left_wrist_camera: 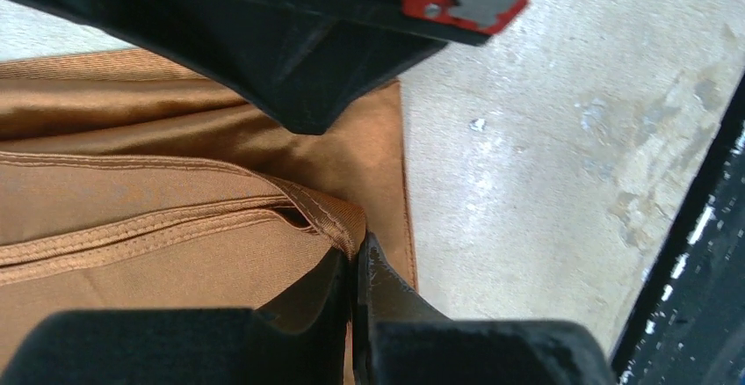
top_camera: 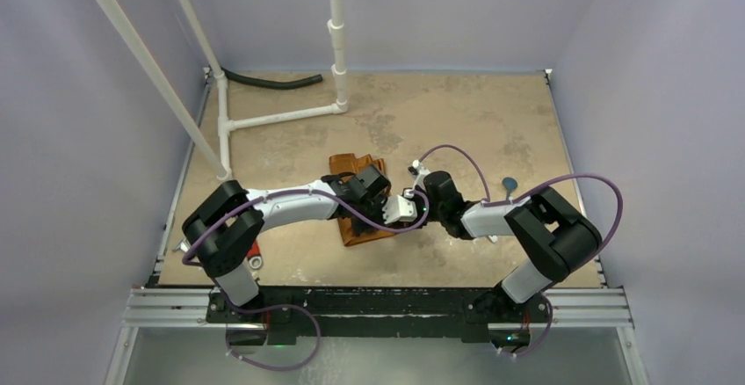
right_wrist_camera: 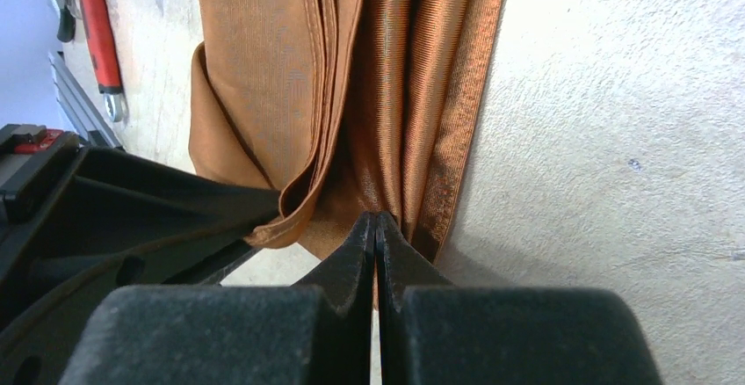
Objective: Fold the napkin into a case and place the utensils inside
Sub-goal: Rotate the 2/3-rectangle-folded napkin from the center of the board.
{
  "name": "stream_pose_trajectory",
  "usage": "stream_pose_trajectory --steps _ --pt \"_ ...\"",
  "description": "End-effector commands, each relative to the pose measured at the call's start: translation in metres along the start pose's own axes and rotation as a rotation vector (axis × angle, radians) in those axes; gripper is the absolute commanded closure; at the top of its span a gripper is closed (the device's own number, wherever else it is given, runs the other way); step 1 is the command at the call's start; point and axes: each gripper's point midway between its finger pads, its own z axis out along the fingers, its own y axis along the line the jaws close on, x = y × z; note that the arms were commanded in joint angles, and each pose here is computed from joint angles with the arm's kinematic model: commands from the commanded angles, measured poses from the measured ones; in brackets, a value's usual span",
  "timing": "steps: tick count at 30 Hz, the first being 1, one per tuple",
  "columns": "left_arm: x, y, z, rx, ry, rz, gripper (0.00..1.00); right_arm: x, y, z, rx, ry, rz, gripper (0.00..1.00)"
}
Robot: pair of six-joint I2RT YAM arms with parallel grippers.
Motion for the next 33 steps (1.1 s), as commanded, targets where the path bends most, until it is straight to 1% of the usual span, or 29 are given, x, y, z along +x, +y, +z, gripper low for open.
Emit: stream_pose_trajectory --steps 1,4,11,16,22,24,25,27,29,30,31,33 --pt "-0.012 -0.019 -0.016 0.087 -0.046 0.043 1.0 -0.002 -0.01 0.005 0.047 -0.013 0.011 1.0" --pt "-0.004 -0.033 -0.015 0.138 -0.033 0.045 1.0 -0.003 -0.011 0.004 0.055 -0.021 0.016 1.0" --pt "0.029 -0.055 -0.015 0.222 0.065 0.091 1.0 -0.005 -0.011 0.0 0.066 -0.04 0.033 1.0" --pt "0.045 -0.05 -0.019 0.166 0.102 0.089 1.0 -0.006 -0.01 -0.004 0.071 -0.05 0.037 1.0" --pt "0.037 -0.027 -0.027 0.046 0.066 0.039 0.99 -0.008 -0.006 -0.006 0.063 -0.052 0.03 1.0" --pt "0.031 -0.024 -0.03 0.027 0.055 0.016 0.92 -0.015 0.001 -0.007 0.048 -0.062 0.017 1.0" --pt "0.028 -0.023 -0.031 0.026 0.054 0.002 0.86 -0.02 0.006 -0.008 0.042 -0.071 0.008 1.0" --pt "0.017 -0.025 -0.036 0.041 0.03 -0.023 0.66 -0.031 0.015 -0.009 0.031 -0.088 -0.009 1.0" --pt "0.001 -0.029 -0.046 0.072 -0.014 -0.046 0.5 -0.042 0.023 -0.009 0.023 -0.101 -0.026 1.0" --pt "-0.008 -0.032 -0.053 0.092 -0.043 -0.047 0.37 -0.047 0.027 -0.009 0.017 -0.107 -0.033 1.0" --pt "-0.014 -0.034 -0.06 0.104 -0.063 -0.046 0.32 -0.051 0.03 -0.009 0.011 -0.112 -0.042 1.0" --pt "-0.026 -0.034 -0.075 0.11 -0.111 -0.05 0.3 -0.057 0.034 -0.008 0.011 -0.113 -0.062 1.0"
